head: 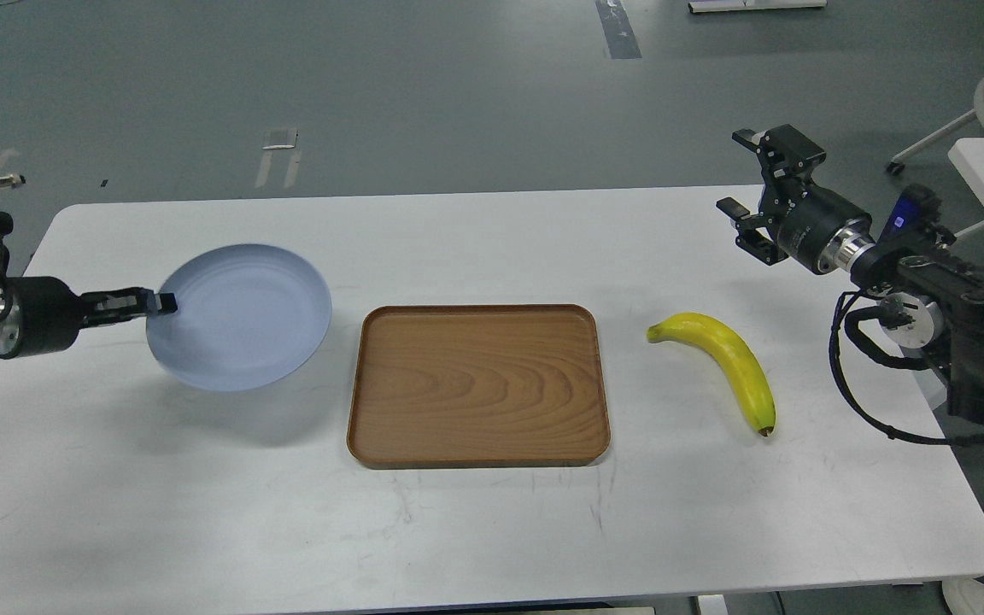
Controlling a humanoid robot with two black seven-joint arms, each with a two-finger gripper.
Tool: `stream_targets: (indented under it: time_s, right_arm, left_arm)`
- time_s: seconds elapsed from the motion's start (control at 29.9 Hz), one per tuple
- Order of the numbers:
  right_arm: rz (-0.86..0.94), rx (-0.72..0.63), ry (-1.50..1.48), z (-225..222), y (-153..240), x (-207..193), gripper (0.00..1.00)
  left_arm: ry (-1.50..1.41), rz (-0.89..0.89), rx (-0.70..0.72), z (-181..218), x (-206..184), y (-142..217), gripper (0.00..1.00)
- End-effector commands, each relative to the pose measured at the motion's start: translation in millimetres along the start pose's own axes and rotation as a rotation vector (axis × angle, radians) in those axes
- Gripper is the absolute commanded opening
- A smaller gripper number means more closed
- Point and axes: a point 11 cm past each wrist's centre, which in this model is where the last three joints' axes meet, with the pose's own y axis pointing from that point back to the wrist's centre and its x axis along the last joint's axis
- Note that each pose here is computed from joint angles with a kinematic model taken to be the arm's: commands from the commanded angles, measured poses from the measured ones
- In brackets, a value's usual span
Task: Place banana on plate with both arms
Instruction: 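Lift the plate with the left gripper and lower it onto the wooden tray, then open the left gripper and withdraw it away from the plate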
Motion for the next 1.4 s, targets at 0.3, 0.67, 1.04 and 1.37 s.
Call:
stream_targets:
  time_s: [0.3,0.67,1.04,1.37]
  right_arm:
    - [0.029,0.005,0.018,-8,9,16,1.00]
    - [0.043,0.015,0.032,-17,12,25,1.00]
    - [0.047,0.015,0.034,-18,14,27,1.00]
    - [0.053,0.014,0.036,-18,16,30,1.00]
  left_arm:
    - [-0.202,-0.121,-0.240,137,-11,-92,0.00]
    - [-0.283,-0.235,-0.220,160,-62,-142,0.00]
    - [-0.287,-0.233,-0.185,171,-79,-174,0.00]
    - [-0.268,-0.232,-0.130,160,-86,-183,0.00]
